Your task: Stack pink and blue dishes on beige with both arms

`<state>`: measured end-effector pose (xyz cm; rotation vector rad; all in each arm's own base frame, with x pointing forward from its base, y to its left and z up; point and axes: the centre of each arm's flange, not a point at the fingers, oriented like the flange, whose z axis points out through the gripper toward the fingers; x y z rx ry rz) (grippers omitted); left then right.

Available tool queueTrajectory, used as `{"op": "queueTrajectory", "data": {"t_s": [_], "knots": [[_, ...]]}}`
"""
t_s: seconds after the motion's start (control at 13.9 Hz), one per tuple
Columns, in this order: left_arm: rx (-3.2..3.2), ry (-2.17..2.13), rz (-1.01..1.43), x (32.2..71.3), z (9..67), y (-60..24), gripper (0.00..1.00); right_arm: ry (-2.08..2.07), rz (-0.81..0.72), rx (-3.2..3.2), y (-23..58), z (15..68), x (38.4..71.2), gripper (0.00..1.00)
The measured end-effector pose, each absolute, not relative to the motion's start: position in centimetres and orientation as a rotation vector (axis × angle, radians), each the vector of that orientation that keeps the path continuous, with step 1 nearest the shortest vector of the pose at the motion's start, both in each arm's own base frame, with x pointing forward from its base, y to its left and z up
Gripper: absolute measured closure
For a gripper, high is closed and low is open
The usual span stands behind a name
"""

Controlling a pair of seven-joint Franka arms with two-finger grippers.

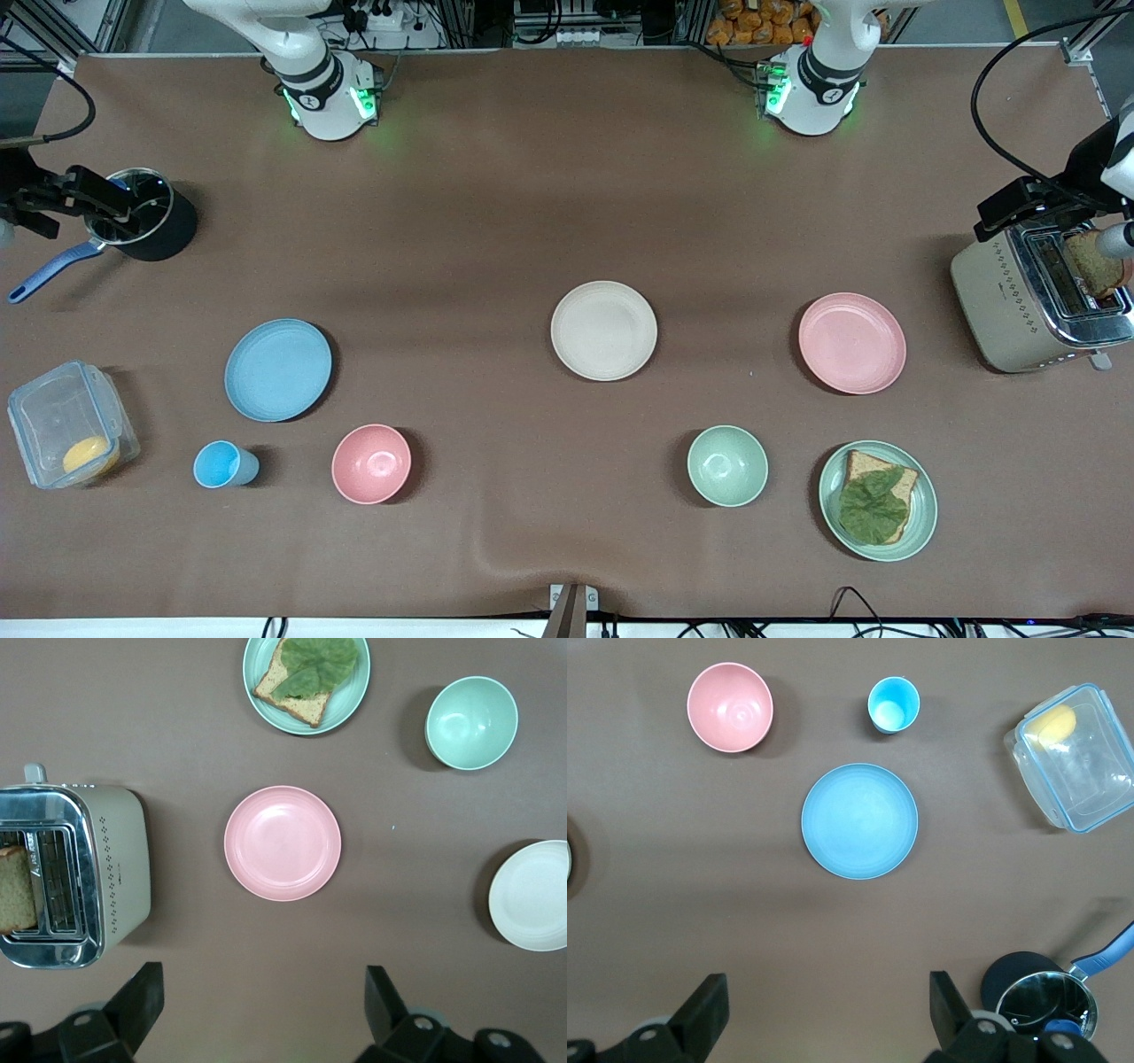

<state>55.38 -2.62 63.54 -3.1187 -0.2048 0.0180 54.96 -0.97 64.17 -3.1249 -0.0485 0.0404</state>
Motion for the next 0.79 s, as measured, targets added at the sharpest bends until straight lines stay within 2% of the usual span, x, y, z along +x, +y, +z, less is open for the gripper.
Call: {"op": "queueTrajectory", "data": {"t_s": [0.43,0.79], "knots": [[-3.116,-0.213,0.062,55.3,63.1,-2.5,0.00,-0.055,0.050,-3.124,-0.7,63.9,55.0,0.00],[-3.099,-0.322,0.196,56.9,54.8,1.6,0.00,-0.050,0.056,-3.124,-0.9,62.7,55.2,0.00]]}}
